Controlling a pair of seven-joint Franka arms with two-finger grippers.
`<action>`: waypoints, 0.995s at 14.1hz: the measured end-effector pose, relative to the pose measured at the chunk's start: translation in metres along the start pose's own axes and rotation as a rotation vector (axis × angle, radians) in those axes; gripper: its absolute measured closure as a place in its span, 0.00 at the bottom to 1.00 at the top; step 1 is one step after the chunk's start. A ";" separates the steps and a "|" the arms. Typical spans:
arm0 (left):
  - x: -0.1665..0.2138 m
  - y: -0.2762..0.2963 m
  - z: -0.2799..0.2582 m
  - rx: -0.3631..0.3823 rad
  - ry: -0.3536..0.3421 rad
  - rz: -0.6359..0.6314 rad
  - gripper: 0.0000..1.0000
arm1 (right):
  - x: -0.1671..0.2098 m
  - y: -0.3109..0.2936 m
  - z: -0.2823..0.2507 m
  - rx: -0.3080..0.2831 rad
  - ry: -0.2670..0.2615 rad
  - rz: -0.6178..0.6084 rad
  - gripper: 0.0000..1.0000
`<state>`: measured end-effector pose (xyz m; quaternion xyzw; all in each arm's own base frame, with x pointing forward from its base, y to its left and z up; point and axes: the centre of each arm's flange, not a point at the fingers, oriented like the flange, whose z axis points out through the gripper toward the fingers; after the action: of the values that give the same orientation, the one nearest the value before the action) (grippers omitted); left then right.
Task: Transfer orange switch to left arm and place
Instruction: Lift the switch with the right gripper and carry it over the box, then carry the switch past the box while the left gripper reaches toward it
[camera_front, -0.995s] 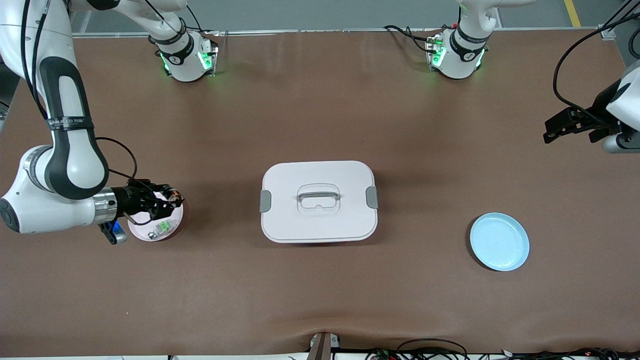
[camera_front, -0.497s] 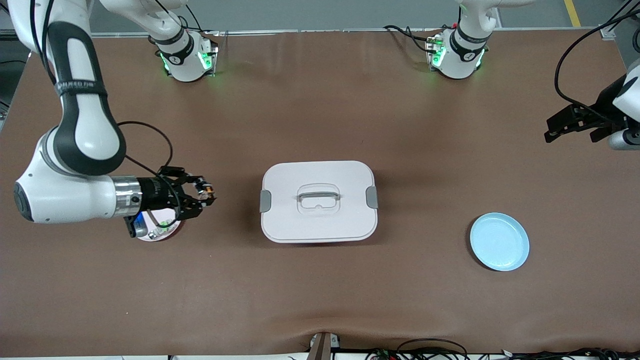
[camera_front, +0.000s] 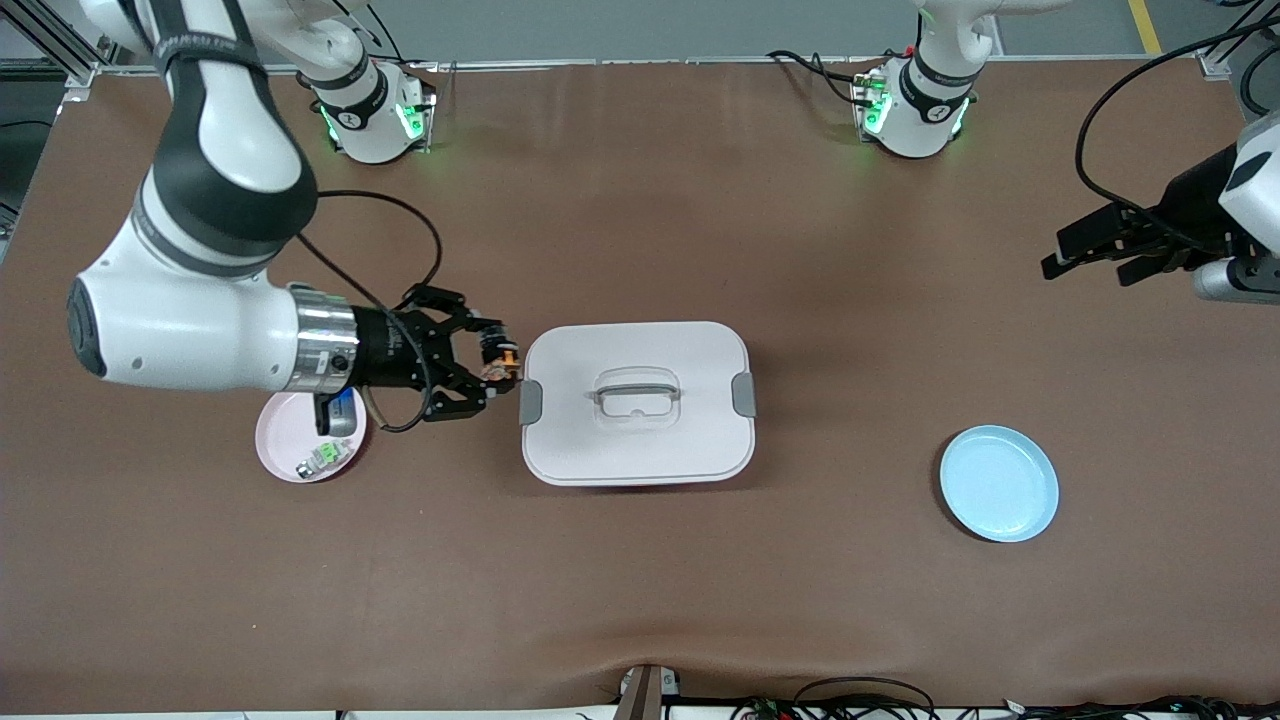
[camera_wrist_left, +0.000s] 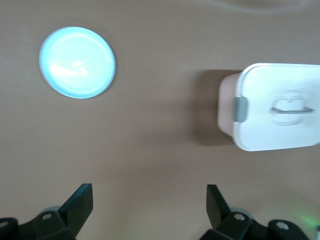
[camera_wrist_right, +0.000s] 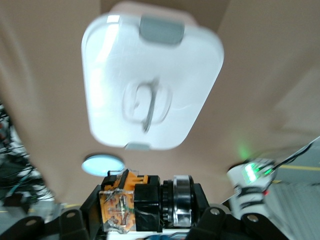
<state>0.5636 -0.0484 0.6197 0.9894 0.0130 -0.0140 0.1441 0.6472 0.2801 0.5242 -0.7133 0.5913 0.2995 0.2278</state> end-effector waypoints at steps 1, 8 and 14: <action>0.002 0.001 0.003 -0.052 -0.009 -0.009 0.00 | -0.020 0.000 0.000 0.025 -0.012 0.025 0.28; 0.016 0.020 0.036 -0.422 -0.102 -0.063 0.00 | -0.134 0.013 0.064 0.184 -0.079 0.143 0.28; 0.021 0.037 0.053 -0.547 -0.150 -0.073 0.00 | -0.151 0.011 0.150 0.164 -0.027 0.216 0.28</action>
<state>0.5844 -0.0983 0.5786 0.9087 0.0411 -0.0883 0.4058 0.5949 0.4866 0.5224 -0.6205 0.6839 0.2825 0.2597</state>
